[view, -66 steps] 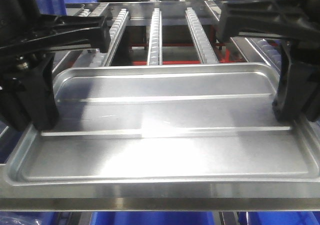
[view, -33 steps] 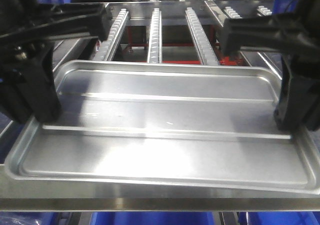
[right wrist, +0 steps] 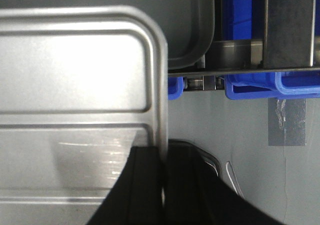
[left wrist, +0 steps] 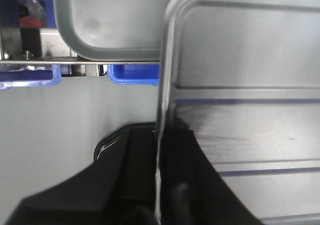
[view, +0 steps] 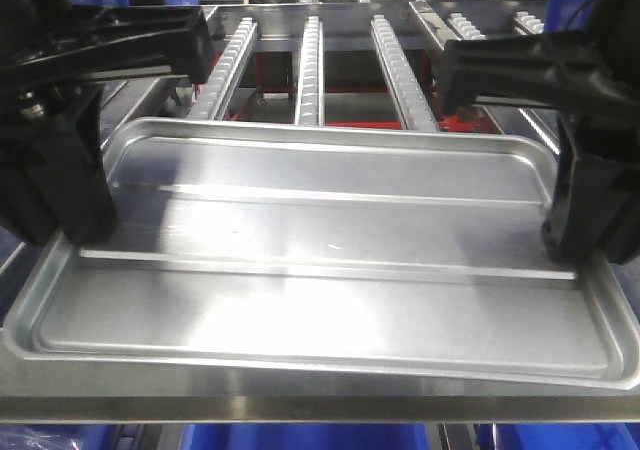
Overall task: Grab silver tray and place in blue box
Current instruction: 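Close both grippers on the rims and lift the silver tray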
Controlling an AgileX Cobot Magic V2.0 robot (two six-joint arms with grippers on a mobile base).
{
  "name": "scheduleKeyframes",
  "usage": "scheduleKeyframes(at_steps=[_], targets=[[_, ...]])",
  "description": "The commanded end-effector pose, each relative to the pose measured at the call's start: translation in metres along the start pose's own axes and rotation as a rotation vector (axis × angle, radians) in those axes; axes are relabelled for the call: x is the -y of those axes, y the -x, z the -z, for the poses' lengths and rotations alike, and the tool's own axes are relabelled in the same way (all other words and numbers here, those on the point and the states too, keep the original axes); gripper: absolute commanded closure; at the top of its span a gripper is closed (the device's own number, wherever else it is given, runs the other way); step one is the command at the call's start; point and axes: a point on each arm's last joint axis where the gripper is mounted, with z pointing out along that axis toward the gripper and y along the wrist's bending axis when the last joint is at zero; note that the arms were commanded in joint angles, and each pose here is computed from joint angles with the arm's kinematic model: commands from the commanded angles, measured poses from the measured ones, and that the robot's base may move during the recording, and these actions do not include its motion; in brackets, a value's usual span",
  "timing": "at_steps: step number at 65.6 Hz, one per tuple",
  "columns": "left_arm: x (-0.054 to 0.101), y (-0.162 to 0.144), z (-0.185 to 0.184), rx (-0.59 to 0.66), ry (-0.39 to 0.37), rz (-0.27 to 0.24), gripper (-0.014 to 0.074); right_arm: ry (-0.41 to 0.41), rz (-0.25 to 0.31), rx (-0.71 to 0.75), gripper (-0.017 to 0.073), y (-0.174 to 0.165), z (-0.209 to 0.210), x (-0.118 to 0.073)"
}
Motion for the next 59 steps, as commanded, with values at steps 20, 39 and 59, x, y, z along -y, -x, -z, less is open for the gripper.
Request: scheduleKeyframes(at_steps=[20, 39, 59], targets=[[0.0013, 0.0052, 0.0161, 0.057, -0.039, -0.012, 0.0608, 0.04, 0.018, 0.073, 0.0491, 0.0093, 0.0096, -0.0024], [0.0012, 0.0052, 0.0161, 0.057, -0.039, -0.012, 0.0608, 0.035, 0.018, 0.07, 0.0491, 0.0088, 0.0096, -0.0021], [0.0012, 0.0052, 0.0161, 0.057, -0.039, -0.012, 0.0608, 0.035, 0.018, 0.07, 0.0491, 0.0088, 0.0096, -0.0021]])
